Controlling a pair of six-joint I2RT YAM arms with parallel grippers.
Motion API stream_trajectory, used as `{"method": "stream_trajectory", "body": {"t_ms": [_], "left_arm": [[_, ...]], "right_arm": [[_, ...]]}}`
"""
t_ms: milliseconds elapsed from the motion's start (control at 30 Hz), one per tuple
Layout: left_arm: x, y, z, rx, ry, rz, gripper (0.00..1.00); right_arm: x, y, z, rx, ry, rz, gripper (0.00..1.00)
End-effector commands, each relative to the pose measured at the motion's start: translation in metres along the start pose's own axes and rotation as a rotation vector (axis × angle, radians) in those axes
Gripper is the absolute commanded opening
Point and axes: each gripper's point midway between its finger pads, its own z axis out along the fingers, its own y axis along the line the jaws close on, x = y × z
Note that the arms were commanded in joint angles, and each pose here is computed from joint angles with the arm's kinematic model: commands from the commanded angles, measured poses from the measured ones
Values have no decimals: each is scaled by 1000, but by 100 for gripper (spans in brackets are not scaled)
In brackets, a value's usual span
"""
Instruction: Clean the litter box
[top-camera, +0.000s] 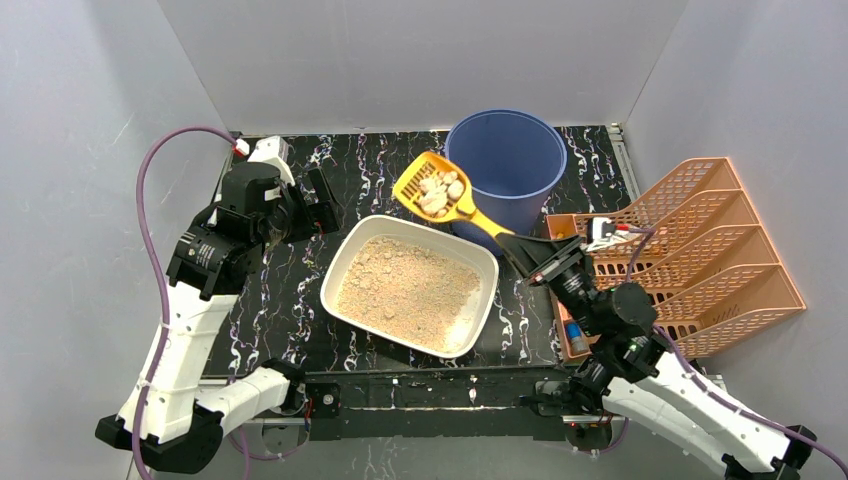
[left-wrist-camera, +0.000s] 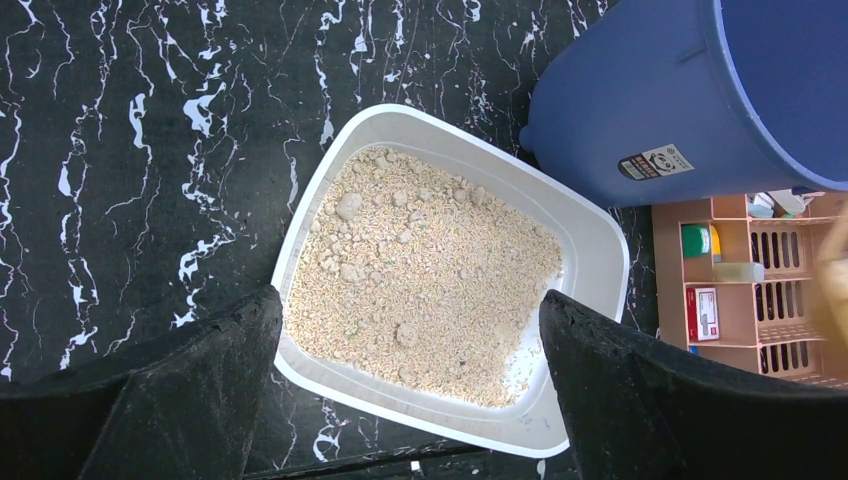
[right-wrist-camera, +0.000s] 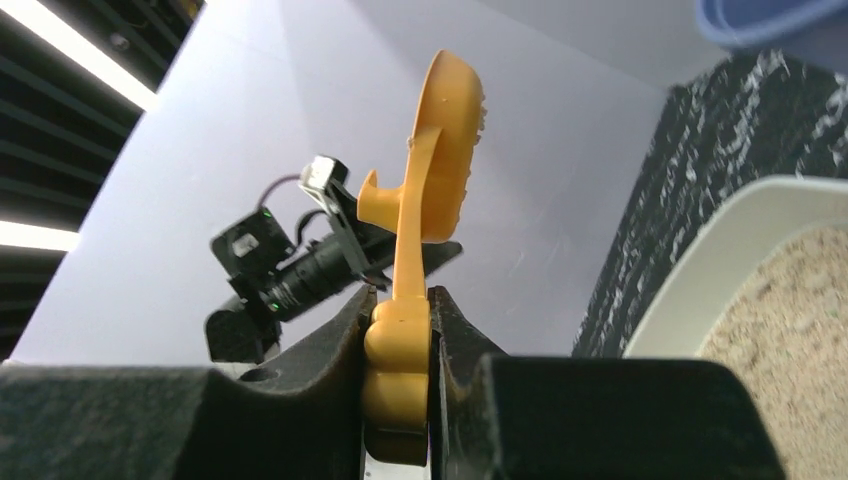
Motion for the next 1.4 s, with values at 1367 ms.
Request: {"method": "stream_trajectory", "body": {"t_ms": [1367], "left_arm": [[10,12,1,-33,1,30,98]], "right_arm": [[-127,26,21,424,-333,-1062,1]]}}
